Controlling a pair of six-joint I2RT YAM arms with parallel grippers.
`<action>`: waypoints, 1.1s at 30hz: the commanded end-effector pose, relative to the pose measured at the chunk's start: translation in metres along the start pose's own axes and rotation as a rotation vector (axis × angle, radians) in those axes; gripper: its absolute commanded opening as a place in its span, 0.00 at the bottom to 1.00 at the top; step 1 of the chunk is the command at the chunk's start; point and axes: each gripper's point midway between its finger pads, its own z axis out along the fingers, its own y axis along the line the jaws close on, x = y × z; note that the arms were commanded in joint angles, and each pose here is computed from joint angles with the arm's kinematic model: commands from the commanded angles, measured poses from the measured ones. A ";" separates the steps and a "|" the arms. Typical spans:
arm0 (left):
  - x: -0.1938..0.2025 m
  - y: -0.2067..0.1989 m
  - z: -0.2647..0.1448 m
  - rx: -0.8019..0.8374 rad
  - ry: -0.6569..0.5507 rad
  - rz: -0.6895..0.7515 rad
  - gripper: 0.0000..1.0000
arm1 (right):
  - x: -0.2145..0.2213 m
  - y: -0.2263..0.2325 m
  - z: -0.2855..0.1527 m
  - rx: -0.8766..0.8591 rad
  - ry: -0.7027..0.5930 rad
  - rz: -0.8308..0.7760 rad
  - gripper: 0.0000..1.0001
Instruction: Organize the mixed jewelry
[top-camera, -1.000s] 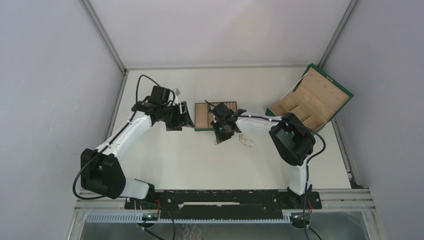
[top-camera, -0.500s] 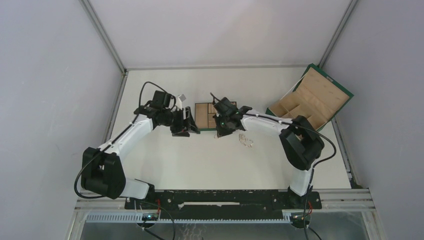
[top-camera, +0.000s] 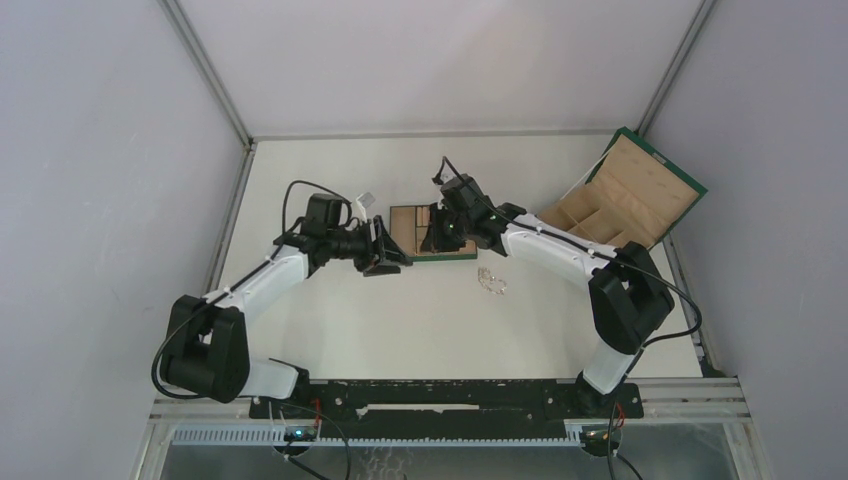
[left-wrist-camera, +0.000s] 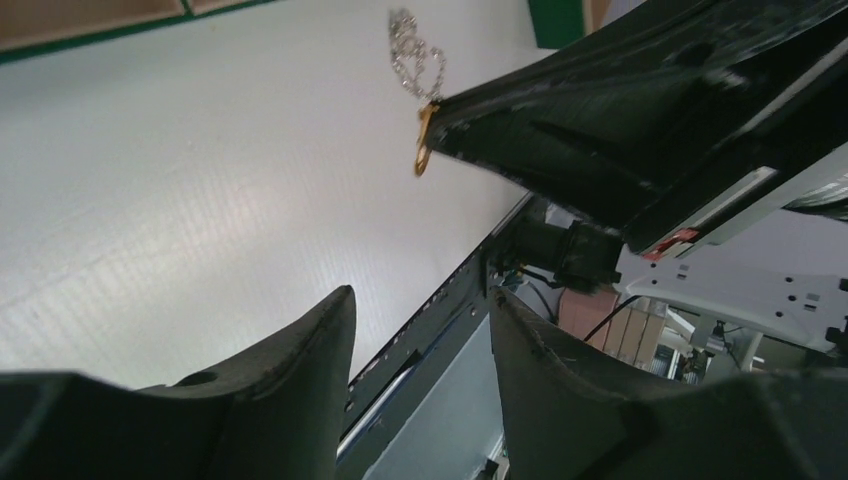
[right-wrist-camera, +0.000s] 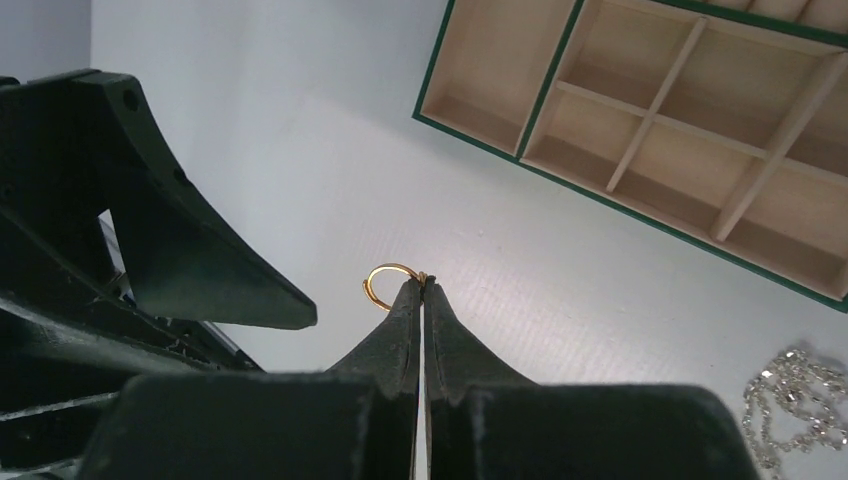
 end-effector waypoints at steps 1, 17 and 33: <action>-0.019 -0.035 -0.004 0.128 -0.063 0.049 0.55 | -0.016 0.025 -0.011 -0.088 -0.042 0.009 0.00; -0.035 -0.026 0.010 0.088 -0.066 0.024 0.22 | -0.013 0.040 -0.013 -0.166 -0.023 -0.037 0.00; -0.035 -0.029 0.012 0.114 -0.041 0.023 0.00 | -0.016 0.042 -0.021 -0.200 -0.014 -0.014 0.01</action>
